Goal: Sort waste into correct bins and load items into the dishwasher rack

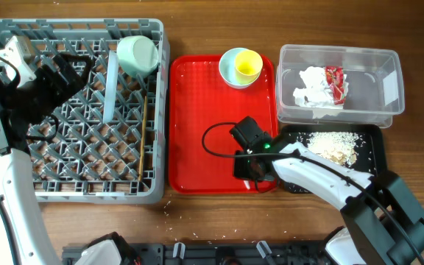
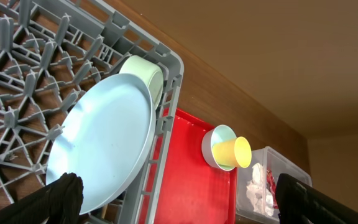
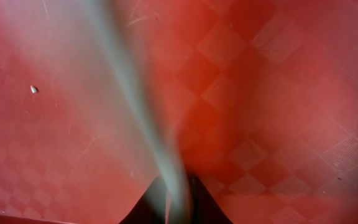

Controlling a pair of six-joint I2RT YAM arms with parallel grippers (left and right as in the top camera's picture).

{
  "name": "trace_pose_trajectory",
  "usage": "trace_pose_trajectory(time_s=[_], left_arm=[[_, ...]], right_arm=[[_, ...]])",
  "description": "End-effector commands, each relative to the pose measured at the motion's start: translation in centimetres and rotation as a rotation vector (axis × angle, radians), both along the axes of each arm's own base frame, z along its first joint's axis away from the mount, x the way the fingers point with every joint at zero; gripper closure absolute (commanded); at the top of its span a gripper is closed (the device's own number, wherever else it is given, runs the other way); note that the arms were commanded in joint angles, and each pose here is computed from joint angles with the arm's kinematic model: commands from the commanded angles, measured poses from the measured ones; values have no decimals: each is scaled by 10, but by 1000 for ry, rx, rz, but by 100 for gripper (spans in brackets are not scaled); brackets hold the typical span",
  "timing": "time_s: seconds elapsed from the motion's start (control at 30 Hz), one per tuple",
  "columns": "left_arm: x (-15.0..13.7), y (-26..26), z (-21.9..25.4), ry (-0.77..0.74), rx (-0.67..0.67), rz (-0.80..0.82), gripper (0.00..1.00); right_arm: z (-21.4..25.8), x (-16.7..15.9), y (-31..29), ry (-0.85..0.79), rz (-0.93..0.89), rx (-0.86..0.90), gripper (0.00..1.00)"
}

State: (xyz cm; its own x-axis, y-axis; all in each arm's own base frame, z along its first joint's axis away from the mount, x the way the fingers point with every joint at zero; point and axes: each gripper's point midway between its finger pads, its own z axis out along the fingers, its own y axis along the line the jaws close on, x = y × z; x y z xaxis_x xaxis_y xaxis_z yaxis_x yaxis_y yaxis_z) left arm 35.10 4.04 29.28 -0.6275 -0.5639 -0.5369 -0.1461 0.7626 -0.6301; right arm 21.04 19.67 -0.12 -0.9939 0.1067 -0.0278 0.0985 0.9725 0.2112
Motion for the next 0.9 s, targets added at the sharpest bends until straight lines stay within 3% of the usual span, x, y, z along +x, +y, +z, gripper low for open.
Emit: trace_pose_trajectory(time_s=[0.0,0.1,0.13,0.23,0.43,0.5,0.63,0.87], left_arm=[[0,2,0,0,-9,4,0],[0,1,0,0,-10,4,0],[0,2,0,0,-9,4,0],[0,1,0,0,-10,4,0],[0,2,0,0,-9,4,0],[0,2,0,-1,-10,4,0],[0,1,0,0,-10,4,0],[0,1,0,0,-10,4,0]], right_arm=[[-4,-8,-4,39,-2,3,86],[-2,-8,-8,48,-13,-3,86],[-2,-6,-8,49,-19,-1,94],[13,4,6,22,34,55,96],[146,54,116,-165,112,648,96],[184,70,148,-294,113,795,96],[178,80,170,-444,-3,707,96],[154,58,216,-506,50,686,96]])
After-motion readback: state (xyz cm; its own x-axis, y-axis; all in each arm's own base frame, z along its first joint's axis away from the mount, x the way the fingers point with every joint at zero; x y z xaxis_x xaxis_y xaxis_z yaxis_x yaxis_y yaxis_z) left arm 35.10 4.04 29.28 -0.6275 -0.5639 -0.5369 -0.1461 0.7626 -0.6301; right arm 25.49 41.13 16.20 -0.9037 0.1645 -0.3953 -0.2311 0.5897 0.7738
